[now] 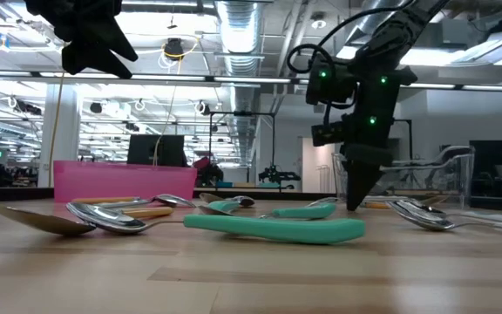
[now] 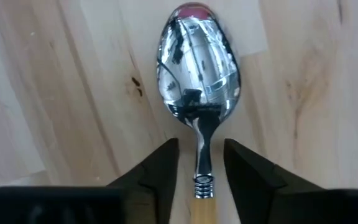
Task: Sort silverware by color (type)
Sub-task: Put the orange spoon into the red bin
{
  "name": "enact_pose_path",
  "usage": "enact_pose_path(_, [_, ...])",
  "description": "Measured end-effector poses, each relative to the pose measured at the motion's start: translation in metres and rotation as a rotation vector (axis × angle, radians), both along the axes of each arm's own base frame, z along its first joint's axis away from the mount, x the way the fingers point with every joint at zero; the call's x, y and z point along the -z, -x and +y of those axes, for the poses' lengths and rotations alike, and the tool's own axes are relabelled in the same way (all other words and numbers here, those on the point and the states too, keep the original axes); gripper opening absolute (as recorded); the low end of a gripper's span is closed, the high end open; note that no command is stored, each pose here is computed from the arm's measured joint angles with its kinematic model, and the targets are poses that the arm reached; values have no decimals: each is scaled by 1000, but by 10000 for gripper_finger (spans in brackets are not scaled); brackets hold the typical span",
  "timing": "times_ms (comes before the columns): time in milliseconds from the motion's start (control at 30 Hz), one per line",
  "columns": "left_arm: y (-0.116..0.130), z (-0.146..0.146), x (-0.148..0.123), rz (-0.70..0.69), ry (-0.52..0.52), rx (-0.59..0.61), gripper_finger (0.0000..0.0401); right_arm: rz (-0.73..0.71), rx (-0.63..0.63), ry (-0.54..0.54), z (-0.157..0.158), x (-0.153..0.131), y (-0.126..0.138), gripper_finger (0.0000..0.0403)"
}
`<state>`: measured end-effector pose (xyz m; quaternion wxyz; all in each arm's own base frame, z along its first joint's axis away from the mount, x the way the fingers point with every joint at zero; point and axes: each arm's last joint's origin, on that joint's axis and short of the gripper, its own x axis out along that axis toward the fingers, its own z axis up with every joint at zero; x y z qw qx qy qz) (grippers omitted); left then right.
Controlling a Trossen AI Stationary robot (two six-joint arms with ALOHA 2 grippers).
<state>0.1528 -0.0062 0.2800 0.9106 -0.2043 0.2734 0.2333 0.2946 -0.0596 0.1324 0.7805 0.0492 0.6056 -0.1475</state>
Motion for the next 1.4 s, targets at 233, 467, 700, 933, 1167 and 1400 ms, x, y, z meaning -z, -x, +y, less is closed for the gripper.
enact_pose_path(233, [0,0,0,0,0,0,205,1,45,-25,-3,2,1,34])
enact_pose_path(467, [0,0,0,0,-2,1,205,-36,70,-6,3,-4,0,34])
enact_pose_path(700, [9,1,-7,-44,-8,19,205,-191,93,5,11,-39,-5,27])
enact_pose_path(933, [32,4,-21,-164,-23,19,205,-608,69,54,13,-87,-32,19])
enact_pose_path(1167, [59,7,-36,-318,-69,33,205,-1025,42,124,6,-114,-75,19])
enact_pose_path(1400, [80,10,-48,-454,-123,39,205,-1218,23,182,-6,-124,-138,18])
